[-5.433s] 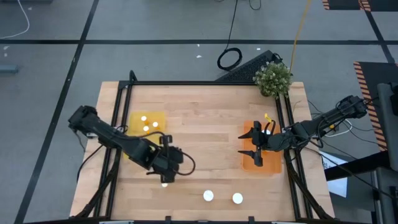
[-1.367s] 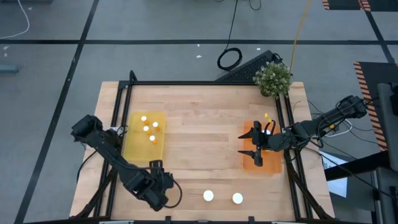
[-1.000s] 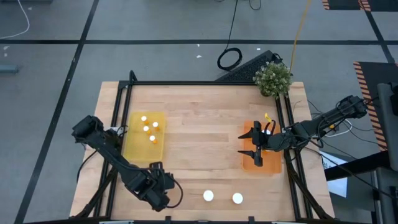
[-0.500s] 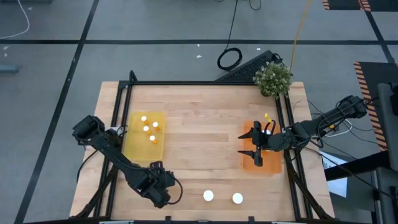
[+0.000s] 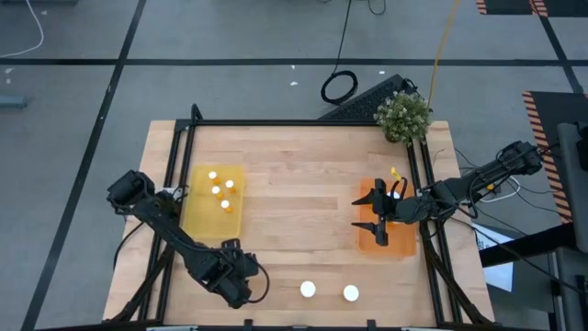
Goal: Pick and place medicine bottles into bin by pill shape (circle, oval)
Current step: Put the small orange pill bottle into the yellow bin
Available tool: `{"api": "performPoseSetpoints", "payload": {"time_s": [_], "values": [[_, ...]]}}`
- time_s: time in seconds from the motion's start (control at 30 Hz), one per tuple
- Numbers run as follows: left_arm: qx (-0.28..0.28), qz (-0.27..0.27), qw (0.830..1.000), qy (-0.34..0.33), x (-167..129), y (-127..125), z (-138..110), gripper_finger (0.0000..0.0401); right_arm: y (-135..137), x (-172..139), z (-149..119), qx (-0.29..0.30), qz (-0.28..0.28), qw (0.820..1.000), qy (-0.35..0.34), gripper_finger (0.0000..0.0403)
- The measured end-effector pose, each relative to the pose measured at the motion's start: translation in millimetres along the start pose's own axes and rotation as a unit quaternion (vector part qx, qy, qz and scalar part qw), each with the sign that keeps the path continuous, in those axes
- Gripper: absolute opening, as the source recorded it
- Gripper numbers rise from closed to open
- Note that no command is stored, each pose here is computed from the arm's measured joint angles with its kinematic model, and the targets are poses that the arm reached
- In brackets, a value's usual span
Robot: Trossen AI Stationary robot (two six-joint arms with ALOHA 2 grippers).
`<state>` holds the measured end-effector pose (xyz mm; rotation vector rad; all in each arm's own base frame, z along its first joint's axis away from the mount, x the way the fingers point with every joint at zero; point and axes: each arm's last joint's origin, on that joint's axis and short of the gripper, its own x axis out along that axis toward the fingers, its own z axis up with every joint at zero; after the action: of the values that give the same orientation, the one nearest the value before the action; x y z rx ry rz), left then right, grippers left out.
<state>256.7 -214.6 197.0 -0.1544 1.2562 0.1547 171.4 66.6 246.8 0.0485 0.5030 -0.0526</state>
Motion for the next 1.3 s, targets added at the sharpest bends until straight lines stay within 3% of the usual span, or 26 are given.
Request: {"api": "performPoseSetpoints", "payload": {"time_s": [0.5,1.03,1.3], "values": [[-0.016,-0.004,1.0,0.006,11,4,-7,0.0243,0,0,0,-0.002,0.0,1.0,0.0,0.0281],[-0.016,-0.016,0.999,0.039,9,6,-3,0.0129,0,0,0,-0.002,0.0,1.0,0.0,0.0281],[0.001,0.0,0.999,0.052,-4,7,3,0.0125,0,0,0,-0.002,0.0,1.0,0.0,0.0281]]}}
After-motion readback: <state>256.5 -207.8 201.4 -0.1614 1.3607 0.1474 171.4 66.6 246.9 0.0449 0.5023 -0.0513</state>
